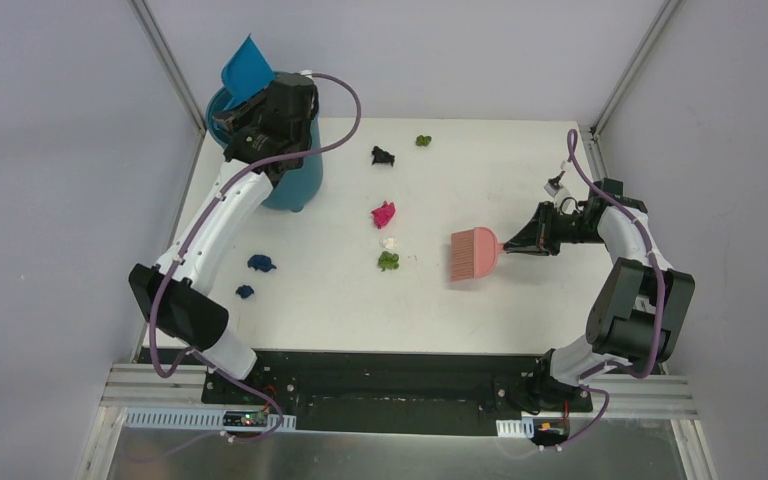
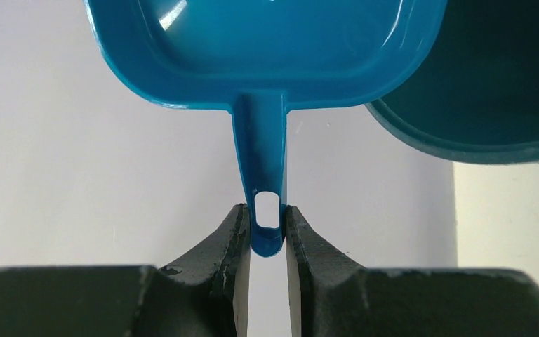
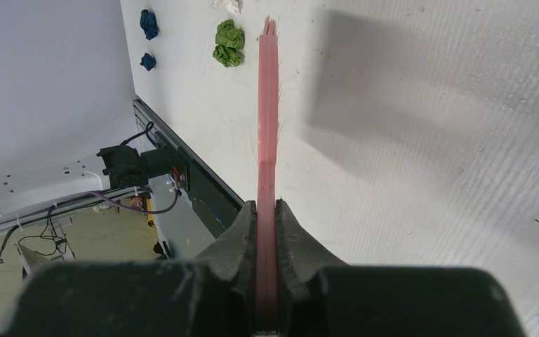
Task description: Sweep away the paper scraps from the table
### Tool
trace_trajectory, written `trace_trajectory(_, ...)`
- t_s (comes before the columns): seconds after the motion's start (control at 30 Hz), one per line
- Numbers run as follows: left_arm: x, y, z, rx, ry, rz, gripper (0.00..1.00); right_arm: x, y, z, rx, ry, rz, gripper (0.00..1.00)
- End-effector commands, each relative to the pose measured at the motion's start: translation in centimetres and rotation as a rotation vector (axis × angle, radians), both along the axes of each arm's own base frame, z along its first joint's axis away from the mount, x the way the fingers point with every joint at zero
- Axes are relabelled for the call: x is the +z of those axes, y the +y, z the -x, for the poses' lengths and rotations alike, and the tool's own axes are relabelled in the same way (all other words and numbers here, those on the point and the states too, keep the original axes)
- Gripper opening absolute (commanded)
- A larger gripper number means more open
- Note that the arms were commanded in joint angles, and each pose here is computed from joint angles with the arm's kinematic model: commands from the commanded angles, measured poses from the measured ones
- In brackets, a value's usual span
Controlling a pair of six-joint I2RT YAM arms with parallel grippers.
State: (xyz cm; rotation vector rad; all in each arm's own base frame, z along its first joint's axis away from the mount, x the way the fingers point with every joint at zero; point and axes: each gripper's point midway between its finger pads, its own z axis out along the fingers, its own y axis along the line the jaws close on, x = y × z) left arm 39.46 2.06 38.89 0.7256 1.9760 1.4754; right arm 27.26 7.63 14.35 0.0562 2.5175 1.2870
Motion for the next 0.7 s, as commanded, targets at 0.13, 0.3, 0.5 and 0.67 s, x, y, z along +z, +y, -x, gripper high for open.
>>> trace_trajectory(0.13, 3.7, -9.0, 5.6, -0.224, -0.267, 0.272, 0.03, 1.7, -0.3, -1.1, -0.002, -0.119, 0.035, 0.0)
trace_trajectory(0.3, -3.8, -18.2, 11.3, -0.468, -0.003, 0.534, 0.0, 2.4, -0.7, -1.6, -0.006, -0.175, 0.095, 0.0)
trace_trajectory(0.5, -14.1, -23.3, 17.6, -0.416, 0.317, 1.056, 0.0, 5.2, -0.9, -4.3, 0.004, -0.334, 0.291, 0.0)
trace_trajectory(0.67, -20.3, -22.1, 20.9, -0.368, 0.447, 1.101, 0.0, 9.1, -0.1, -8.7, -0.029, -0.429, 0.321, 0.0)
